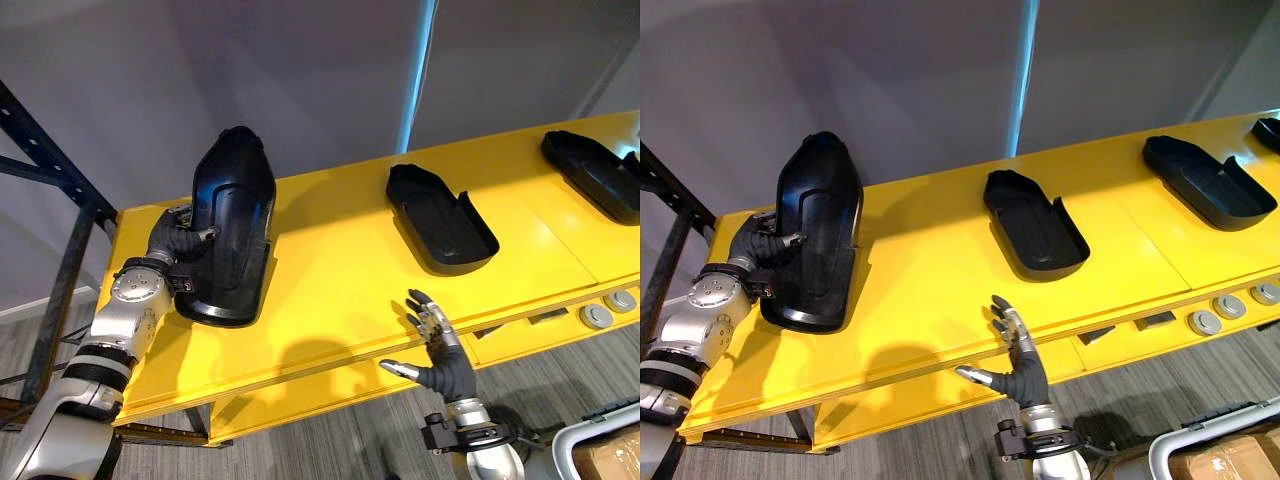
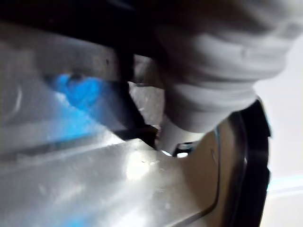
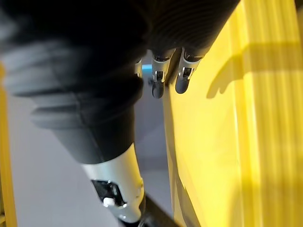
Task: Walk over and take plastic housings, then place them on the shelf
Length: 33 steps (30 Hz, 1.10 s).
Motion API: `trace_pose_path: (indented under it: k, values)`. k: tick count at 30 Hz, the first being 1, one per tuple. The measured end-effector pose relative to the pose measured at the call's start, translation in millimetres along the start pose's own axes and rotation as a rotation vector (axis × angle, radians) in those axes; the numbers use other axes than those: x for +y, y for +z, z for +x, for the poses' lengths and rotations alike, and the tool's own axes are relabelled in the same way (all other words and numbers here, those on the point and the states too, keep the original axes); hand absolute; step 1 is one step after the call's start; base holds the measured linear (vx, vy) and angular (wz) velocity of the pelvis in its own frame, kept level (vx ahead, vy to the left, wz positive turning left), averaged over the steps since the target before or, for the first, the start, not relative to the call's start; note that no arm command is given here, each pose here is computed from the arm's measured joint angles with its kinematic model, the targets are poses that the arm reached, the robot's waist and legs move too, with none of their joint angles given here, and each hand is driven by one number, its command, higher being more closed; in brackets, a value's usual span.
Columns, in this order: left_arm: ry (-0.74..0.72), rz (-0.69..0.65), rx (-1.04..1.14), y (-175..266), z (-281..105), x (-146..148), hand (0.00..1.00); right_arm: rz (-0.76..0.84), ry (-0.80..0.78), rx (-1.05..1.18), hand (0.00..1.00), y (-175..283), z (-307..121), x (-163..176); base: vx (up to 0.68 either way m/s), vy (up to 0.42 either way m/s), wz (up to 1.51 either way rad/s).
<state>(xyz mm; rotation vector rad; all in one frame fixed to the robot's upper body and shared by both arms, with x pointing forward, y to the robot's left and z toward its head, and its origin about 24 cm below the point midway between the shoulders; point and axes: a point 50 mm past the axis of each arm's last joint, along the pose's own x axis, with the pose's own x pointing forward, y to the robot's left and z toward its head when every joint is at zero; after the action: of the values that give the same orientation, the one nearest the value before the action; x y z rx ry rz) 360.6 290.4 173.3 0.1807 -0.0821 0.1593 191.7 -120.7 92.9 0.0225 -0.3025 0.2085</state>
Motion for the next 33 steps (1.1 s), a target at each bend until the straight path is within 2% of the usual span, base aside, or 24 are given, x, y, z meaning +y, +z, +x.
trace_pose_path:
  k: [8,9,24,28,33]
  values:
    - [0.105,0.006,0.119,-21.9,0.1,13.4,1.0,0.021,0.062,0.022,0.0,-2.7,-1.7,13.0,-0.03,-0.016,-0.05]
    - [0.114,0.004,0.111,-19.5,1.1,13.4,0.0,0.019,0.067,0.023,0.0,-2.7,-1.6,13.5,-0.04,-0.006,-0.02]
    - [0.123,-0.056,0.087,-13.4,3.8,3.9,0.0,0.017,0.081,0.024,0.0,-3.0,-0.5,16.0,-0.06,0.019,-0.02]
    - [0.11,-0.125,0.099,-15.3,5.1,-16.1,0.0,0.02,0.102,0.052,0.0,-10.1,1.9,20.2,-0.02,0.034,0.02]
    - [0.089,-0.234,0.002,5.8,6.4,-41.3,0.0,0.013,0.115,0.054,0.0,-10.6,4.1,20.6,0.0,0.017,0.03]
